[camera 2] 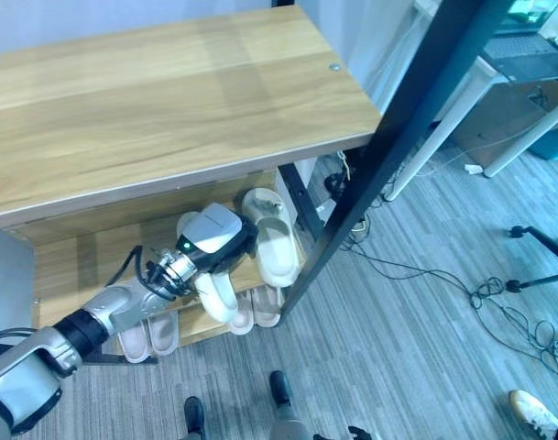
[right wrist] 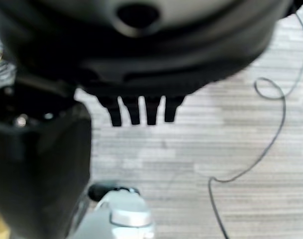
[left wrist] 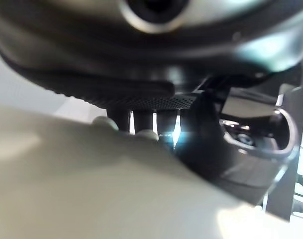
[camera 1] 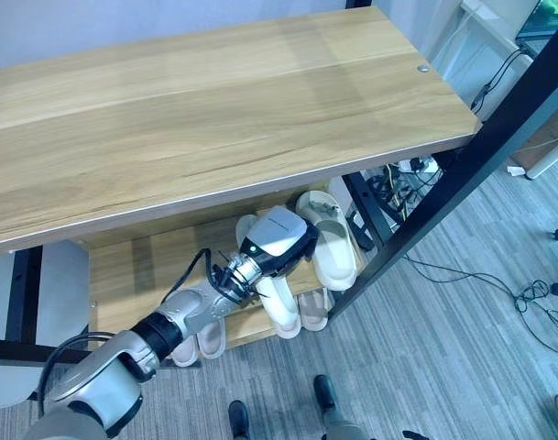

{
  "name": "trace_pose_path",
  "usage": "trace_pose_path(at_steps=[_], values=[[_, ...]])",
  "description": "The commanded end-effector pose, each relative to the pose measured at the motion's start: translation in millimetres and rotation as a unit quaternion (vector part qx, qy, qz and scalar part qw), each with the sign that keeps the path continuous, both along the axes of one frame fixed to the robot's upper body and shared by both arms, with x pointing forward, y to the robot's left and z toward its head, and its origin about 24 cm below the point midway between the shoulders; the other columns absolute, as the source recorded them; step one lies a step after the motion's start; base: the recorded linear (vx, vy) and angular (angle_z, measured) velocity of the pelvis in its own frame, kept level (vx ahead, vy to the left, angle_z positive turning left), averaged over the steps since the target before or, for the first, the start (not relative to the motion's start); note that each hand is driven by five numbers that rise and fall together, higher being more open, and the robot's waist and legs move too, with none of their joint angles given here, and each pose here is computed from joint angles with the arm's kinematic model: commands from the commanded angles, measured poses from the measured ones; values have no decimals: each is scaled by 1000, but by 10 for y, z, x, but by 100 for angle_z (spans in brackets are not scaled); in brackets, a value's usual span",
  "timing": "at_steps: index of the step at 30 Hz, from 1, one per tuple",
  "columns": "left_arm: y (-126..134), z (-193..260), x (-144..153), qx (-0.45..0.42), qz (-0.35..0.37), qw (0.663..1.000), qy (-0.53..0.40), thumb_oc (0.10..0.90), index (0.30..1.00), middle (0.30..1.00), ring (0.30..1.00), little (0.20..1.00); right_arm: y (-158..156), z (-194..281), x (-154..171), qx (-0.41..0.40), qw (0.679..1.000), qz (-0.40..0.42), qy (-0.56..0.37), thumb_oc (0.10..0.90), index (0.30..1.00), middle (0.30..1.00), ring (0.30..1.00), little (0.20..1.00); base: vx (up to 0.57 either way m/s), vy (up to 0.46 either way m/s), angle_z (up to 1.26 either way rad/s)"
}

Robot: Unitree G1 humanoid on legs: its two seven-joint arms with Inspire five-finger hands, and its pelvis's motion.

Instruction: Arrange the slippers neatly on the shoe rack.

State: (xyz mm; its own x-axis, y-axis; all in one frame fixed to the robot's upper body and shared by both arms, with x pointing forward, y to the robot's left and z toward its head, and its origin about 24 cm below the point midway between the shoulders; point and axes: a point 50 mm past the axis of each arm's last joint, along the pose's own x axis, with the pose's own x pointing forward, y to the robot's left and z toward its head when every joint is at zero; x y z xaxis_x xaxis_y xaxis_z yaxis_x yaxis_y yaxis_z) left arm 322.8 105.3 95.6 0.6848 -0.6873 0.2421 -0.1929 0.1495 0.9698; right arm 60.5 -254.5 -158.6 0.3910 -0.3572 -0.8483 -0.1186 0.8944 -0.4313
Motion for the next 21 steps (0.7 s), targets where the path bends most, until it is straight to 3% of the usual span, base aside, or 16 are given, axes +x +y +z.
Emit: trace_pose_path(at_steps=[1, 9, 10, 11, 12, 13, 21], values=[[-34, 547, 116, -10, -26, 995, -98, 400, 300, 300, 300, 300, -197, 54, -67, -31, 999, -14, 1, 800, 900, 900, 900, 900, 0, 0, 0], [61, 673, 112, 38, -33, 990, -135, 400, 300, 300, 300, 300, -180, 35, -134, -25, 999, -11, 18, 800, 900, 900, 900, 900, 7, 2, 2], [71, 689, 110, 38, -32, 989, -138, 502, 453, 453, 453, 453, -172, 31, -137, -23, 1000, -10, 19, 800, 900, 900, 900, 900, 0, 0, 0], [74, 689, 109, 38, -32, 989, -138, 569, 554, 554, 554, 554, -172, 31, -136, -23, 1000, -10, 19, 800, 900, 900, 900, 900, 0, 0, 0], [110, 715, 113, 38, -27, 988, -146, 726, 789, 789, 789, 789, -166, 28, -146, -22, 1000, -7, 21, 800, 900, 900, 900, 900, 0, 0, 0], [112, 715, 112, 38, -27, 988, -146, 800, 900, 900, 900, 900, -166, 28, -146, -22, 1000, -7, 21, 800, 900, 900, 900, 900, 0, 0, 0], [179, 727, 114, 42, -13, 988, -149, 800, 900, 900, 900, 900, -171, 22, -202, -20, 999, -7, 31, 800, 900, 900, 900, 900, 0, 0, 0]])
